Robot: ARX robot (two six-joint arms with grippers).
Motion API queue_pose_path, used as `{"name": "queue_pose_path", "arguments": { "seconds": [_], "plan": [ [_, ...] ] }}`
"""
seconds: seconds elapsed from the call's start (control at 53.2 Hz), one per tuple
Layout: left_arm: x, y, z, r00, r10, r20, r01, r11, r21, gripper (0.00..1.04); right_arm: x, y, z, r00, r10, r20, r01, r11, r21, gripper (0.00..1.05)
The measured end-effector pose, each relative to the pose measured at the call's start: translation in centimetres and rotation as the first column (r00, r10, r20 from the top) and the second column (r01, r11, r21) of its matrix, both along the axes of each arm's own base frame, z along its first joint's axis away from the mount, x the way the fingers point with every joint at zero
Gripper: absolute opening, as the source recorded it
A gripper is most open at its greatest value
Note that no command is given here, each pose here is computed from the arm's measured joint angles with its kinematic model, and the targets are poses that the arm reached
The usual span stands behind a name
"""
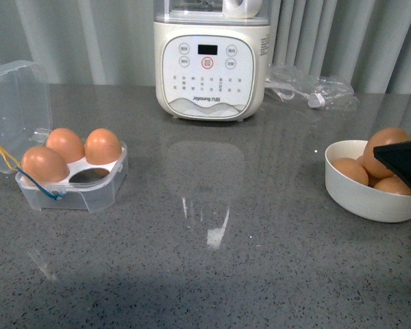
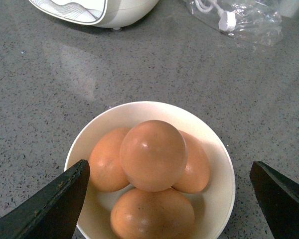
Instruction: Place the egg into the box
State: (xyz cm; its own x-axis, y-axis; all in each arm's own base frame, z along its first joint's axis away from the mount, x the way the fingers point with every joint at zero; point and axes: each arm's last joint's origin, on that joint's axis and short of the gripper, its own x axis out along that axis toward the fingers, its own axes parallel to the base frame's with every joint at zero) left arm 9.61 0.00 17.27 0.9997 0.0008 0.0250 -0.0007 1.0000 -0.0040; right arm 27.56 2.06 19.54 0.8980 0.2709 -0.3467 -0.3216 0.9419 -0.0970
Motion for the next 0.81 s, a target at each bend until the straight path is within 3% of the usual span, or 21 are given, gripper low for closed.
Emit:
{"name": "queue_pose_path", "arguments": {
  "seconds": [0.507, 0.714, 0.808],
  "plan": [
    [0.0, 0.0, 0.0, 1.0, 0.0, 0.0, 0.0, 1.0, 0.0, 0.98, 1.4, 0.1, -0.6, 1.0, 0.028, -0.004, -0.028, 1.0, 0.003, 0.98],
    [0.0, 0.0, 0.0, 1.0, 0.0, 0.0, 0.0, 1.0, 0.0, 0.98, 2.6, 0.3, -1.0, 0.999, 0.031, -0.017, -0.031, 1.0, 0.004, 0.72],
    [0.0, 0.0, 0.0, 1.0, 0.0, 0.0, 0.0, 1.0, 0.0, 0.98, 3.5, 0.3, -1.6, 0.999, 0.031, -0.034, -0.031, 1.0, 0.004, 0.55]
  ]
}}
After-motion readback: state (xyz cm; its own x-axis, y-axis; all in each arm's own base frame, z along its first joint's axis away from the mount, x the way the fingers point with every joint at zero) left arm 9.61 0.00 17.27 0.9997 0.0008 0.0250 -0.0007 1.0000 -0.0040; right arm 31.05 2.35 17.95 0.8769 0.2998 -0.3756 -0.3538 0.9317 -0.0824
